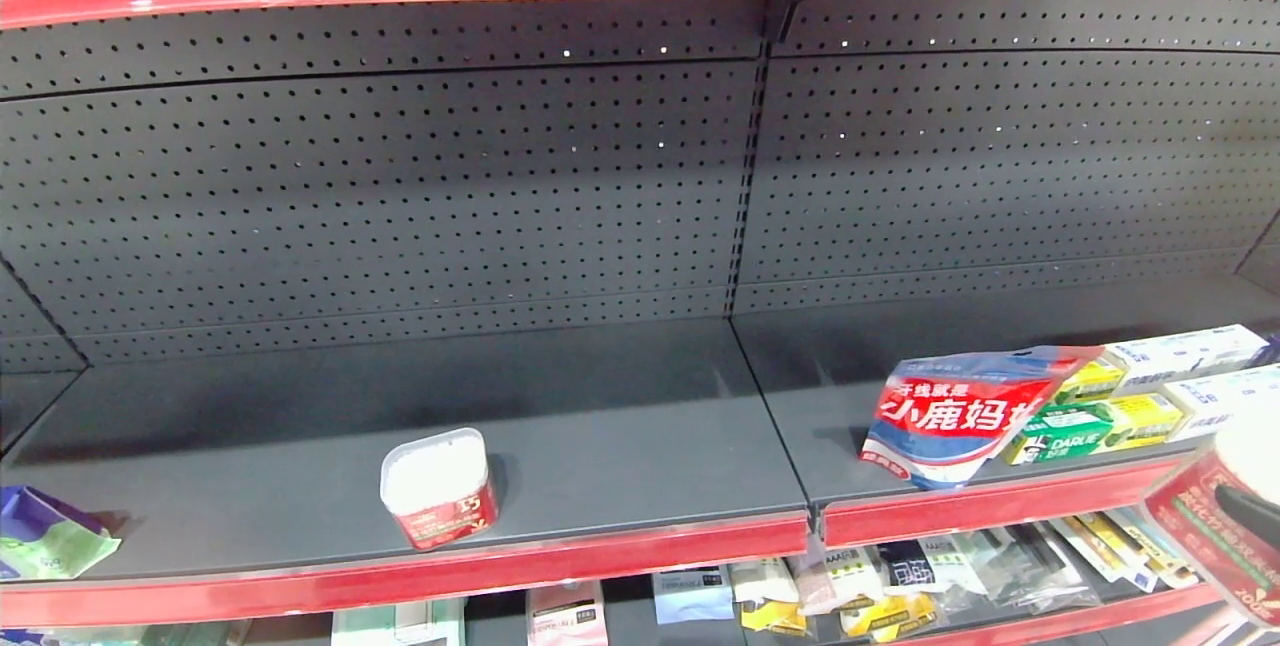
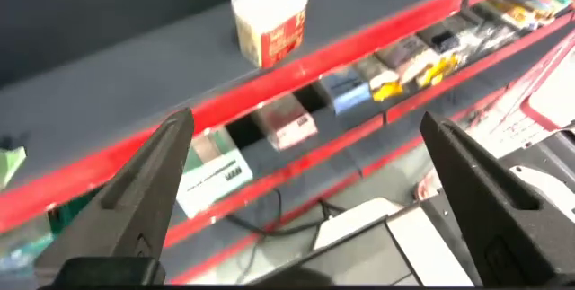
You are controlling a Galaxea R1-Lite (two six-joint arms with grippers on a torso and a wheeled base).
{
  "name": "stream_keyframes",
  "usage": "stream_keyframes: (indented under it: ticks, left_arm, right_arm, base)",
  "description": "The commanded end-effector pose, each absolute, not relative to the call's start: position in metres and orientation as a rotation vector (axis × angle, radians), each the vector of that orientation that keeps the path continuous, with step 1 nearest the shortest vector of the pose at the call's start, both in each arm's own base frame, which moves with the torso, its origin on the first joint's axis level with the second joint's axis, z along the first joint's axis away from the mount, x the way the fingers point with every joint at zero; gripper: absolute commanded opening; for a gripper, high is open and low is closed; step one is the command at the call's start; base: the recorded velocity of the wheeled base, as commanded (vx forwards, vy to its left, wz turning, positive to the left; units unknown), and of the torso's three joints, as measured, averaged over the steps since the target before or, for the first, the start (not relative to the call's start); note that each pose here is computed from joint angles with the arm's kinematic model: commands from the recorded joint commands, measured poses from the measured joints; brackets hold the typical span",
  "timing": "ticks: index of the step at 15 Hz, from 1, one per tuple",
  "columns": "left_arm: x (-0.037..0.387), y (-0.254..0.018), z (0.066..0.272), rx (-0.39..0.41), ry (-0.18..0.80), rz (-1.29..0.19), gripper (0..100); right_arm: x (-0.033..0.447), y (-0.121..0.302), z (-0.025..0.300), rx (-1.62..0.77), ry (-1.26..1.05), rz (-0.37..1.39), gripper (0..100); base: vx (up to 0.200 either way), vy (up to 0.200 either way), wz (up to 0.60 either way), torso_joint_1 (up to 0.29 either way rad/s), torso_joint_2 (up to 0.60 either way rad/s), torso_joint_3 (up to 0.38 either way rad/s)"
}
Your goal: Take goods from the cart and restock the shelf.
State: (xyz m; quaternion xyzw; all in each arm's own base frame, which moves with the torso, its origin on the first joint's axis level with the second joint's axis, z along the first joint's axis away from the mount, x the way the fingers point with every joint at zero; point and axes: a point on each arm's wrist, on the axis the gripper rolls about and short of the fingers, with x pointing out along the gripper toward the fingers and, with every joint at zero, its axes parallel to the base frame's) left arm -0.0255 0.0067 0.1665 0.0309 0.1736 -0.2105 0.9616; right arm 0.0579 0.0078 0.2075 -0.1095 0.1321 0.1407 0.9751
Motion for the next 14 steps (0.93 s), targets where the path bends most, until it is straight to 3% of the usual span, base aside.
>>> stream_keyframes:
  ticks: [1,9,14]
  left_arm:
    - [-0.034,0.01,0.163,0.061,0.302,-0.436,100]
    - [-0.033,0.01,0.156,0.072,0.322,-0.429,100]
    - [-0.038,0.012,0.138,0.07,0.306,-0.429,100]
  right_arm:
    - [0.06,0.009,0.208,-0.222,0.274,0.295,0]
    - [0.069,0.01,0.212,-0.219,0.287,0.315,0]
    - [0.094,0.017,0.24,-0.215,0.257,0.425,0]
  base:
    - [0.0,0.0,0.6,0.012,0.0,-0.007]
    - [0.0,0.0,0.6,0.006,0.0,0.004]
    - [0.0,0.0,0.0,0.0,0.0,0.0]
